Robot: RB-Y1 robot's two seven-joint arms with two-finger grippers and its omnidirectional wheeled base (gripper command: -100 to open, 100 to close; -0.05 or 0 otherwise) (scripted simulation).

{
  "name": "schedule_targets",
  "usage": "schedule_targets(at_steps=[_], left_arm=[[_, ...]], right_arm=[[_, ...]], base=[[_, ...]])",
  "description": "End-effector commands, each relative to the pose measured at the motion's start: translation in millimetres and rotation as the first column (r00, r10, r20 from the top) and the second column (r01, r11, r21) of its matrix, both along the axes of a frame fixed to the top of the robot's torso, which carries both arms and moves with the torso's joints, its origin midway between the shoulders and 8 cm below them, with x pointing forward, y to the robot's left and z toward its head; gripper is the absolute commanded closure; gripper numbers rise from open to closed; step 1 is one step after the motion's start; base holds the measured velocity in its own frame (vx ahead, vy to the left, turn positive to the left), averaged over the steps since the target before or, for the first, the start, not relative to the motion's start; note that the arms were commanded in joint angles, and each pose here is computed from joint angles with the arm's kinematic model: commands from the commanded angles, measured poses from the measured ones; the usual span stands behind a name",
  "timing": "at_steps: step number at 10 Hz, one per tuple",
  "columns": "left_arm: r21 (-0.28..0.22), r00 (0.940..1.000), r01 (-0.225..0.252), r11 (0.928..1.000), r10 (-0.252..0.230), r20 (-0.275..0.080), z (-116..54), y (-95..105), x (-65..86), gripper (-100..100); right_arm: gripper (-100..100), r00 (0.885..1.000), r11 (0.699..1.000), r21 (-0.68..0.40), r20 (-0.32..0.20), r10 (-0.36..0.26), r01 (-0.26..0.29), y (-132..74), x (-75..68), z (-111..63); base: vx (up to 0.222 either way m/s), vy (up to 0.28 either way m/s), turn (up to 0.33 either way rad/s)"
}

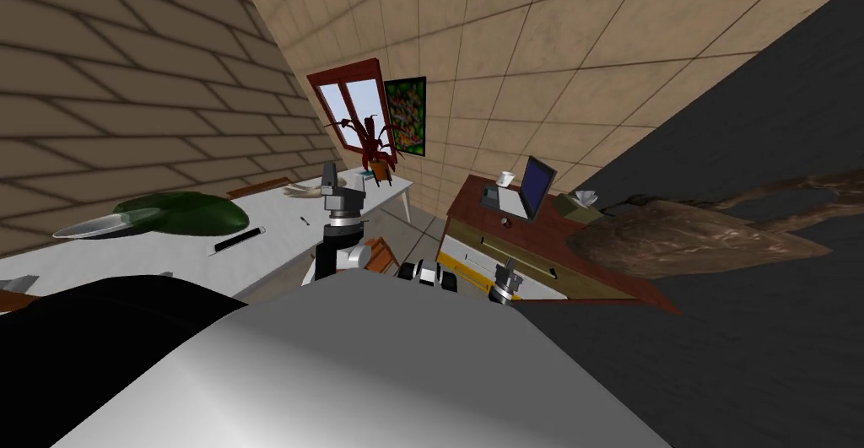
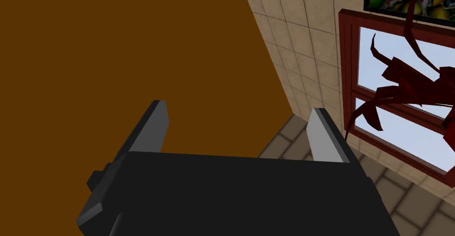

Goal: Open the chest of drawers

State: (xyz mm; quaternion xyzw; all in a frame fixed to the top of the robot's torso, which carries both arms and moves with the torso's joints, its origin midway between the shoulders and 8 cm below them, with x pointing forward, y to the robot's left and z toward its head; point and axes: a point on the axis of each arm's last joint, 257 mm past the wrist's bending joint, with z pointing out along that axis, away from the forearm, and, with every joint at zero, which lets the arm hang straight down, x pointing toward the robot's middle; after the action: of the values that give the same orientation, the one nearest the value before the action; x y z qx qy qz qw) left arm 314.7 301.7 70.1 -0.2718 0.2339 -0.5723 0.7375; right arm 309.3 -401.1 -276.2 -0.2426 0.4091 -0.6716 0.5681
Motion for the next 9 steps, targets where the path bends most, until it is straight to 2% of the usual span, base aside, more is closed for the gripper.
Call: schedule_targets(at_steps=[1, 3, 4, 5, 9], left_arm=[[0.0, 1.0, 0.0, 1.0, 0.0, 0.0, 0.0, 0.0, 0.0, 0], [0.0, 1.0, 0.0, 1.0, 0.0, 0.0, 0.0, 0.0, 0.1, 0], [0.0, 1.0, 0.0, 1.0, 0.0, 0.0, 0.0, 0.0, 0.0, 0], [0.0, 1.0, 0.0, 1.0, 0.0, 0.0, 0.1, -0.1, 0.1, 0], [0.0, 1.0, 0.0, 1.0, 0.0, 0.0, 0.1, -0.1, 0.1, 0]], right_arm=[[100, 0.997, 0.997, 0.007, 0.003, 0.082, -0.082, 21, -14.4, -3.1], [100, 0.984, 0.983, 0.022, 0.006, 0.18, -0.181, 46, -27.9, -5.6], [100, 0.989, 0.989, 0.012, 0.002, 0.148, -0.148, 40, -24.5, -4.6], [-100, 0.986, 0.986, -0.023, -0.013, 0.164, -0.164, 26, -22.4, 0.4], [-100, 0.98, 0.976, -0.098, -0.043, 0.193, -0.197, -7, -10.8, 15.3]], base=[[0.126, 0.033, -0.275], [0.149, 0.071, -0.425], [0.075, 0.048, -0.094], [0.009, 0.015, 0.013], [-0.02, 0.004, -0.017]])
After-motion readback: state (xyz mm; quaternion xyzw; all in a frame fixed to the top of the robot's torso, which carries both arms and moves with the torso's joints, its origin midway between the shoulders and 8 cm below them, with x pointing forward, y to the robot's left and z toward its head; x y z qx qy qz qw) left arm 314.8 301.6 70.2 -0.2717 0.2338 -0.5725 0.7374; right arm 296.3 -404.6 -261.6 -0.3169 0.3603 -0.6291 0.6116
